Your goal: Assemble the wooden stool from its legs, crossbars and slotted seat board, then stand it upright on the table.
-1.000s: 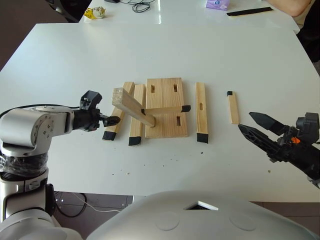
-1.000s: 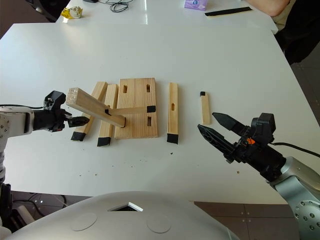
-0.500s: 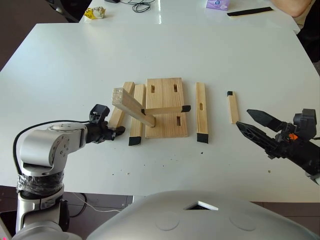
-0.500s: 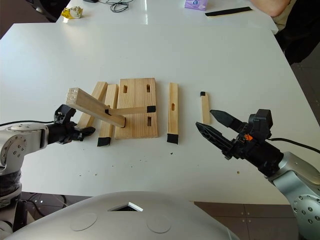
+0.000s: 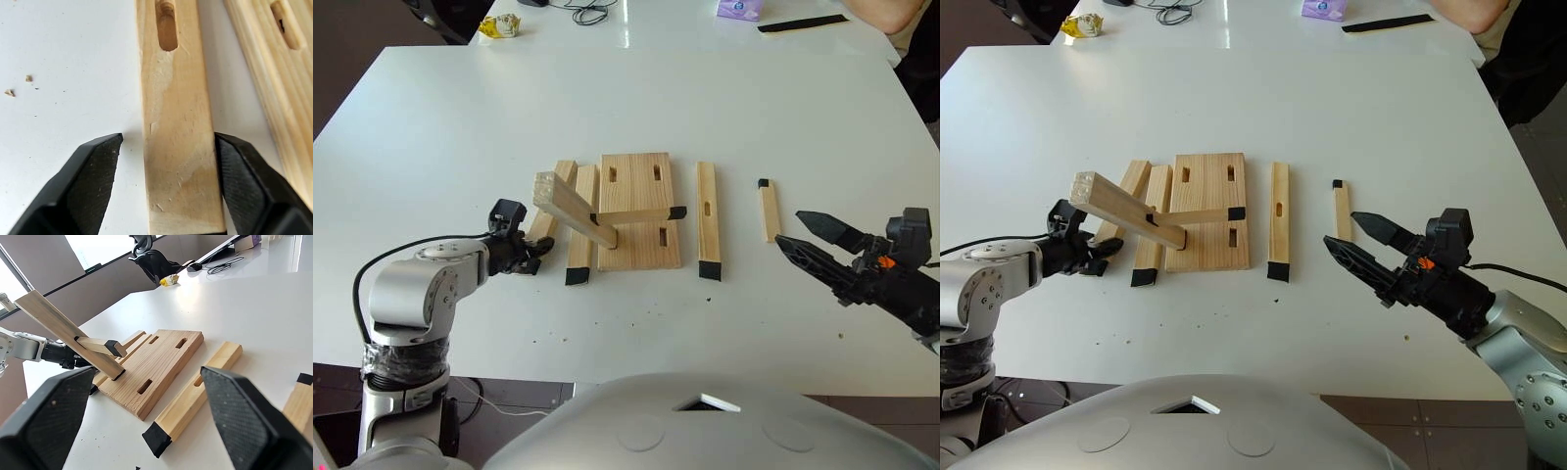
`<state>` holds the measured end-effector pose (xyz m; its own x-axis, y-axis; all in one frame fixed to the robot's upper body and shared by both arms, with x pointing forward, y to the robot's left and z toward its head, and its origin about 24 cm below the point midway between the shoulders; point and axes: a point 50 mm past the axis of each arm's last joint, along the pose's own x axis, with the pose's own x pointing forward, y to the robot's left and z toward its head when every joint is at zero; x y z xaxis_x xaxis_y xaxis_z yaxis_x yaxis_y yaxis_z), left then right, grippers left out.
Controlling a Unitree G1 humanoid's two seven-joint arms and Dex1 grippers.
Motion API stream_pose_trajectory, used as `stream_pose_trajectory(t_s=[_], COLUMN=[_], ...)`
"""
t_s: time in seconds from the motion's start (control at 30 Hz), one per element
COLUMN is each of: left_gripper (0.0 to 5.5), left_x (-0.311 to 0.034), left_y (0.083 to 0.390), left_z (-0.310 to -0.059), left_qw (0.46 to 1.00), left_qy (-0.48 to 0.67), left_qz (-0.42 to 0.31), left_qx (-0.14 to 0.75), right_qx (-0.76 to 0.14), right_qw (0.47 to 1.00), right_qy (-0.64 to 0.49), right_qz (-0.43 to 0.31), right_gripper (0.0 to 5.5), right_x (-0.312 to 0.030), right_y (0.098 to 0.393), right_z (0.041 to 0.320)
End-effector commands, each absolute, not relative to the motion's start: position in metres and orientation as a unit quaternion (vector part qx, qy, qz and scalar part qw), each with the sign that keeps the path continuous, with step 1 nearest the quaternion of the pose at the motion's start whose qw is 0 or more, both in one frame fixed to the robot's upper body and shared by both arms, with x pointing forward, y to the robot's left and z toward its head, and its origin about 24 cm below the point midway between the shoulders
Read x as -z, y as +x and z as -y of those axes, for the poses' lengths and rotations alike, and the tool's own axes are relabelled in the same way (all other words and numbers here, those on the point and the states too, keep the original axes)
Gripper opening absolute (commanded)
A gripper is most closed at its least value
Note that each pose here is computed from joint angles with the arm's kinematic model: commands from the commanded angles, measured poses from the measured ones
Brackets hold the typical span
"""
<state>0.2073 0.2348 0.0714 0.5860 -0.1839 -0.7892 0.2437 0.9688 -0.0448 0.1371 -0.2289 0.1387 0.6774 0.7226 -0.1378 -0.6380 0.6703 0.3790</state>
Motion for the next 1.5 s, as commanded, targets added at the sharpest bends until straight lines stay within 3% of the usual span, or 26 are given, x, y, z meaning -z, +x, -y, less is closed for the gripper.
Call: stream_pose_trajectory(t_s=[0.03, 0.17, 0.43, 0.67, 0.83, 0.93, 1.1, 1.23, 1.33, 1.5], left_gripper=[2.57, 2.02, 2.01, 2.01, 2.01, 2.01, 2.01, 2.01, 2.01, 2.01], left_x=[-0.051, -0.047, -0.056, -0.109, -0.14, -0.178, -0.232, -0.266, -0.27, -0.241], left_y=[0.195, 0.192, 0.215, 0.286, 0.307, 0.323, 0.327, 0.32, 0.314, 0.309], left_z=[-0.229, -0.228, -0.231, -0.233, -0.241, -0.227, -0.18, -0.149, -0.136, -0.12], left_qw=[0.86, 0.852, 0.87, 0.935, 0.966, 0.984, 0.94, 0.873, 0.823, 0.758], left_qy=[0.003, -0.012, -0.029, -0.064, -0.028, 0.049, 0.032, 0.021, 0.038, 0.082], left_qz=[-0.491, -0.501, -0.475, -0.321, -0.224, -0.082, 0.063, 0.121, 0.129, 0.095], left_qx=[0.14, 0.147, 0.132, 0.134, 0.124, 0.152, 0.333, 0.471, 0.552, 0.64], right_qx=[-0.379, -0.382, -0.38, -0.374, -0.378, -0.374, -0.397, -0.459, -0.487, -0.525], right_qw=[0.903, 0.902, 0.903, 0.906, 0.906, 0.911, 0.907, 0.878, 0.862, 0.841], right_qy=[0.147, 0.147, 0.147, 0.143, 0.134, 0.123, 0.11, 0.129, 0.138, 0.129], right_qz=[-0.138, -0.136, -0.133, -0.137, -0.133, -0.12, -0.09, -0.043, -0.013, -0.009], right_gripper=[3.97, 3.97, 3.97, 3.97, 3.97, 3.97, 3.97, 3.97, 3.97, 3.97], right_x=[-0.141, -0.142, -0.143, -0.142, -0.146, -0.154, -0.174, -0.203, -0.224, -0.24], right_y=[0.14, 0.142, 0.145, 0.152, 0.158, 0.166, 0.182, 0.197, 0.209, 0.231], right_z=[0.229, 0.228, 0.229, 0.234, 0.239, 0.247, 0.251, 0.238, 0.231, 0.218])
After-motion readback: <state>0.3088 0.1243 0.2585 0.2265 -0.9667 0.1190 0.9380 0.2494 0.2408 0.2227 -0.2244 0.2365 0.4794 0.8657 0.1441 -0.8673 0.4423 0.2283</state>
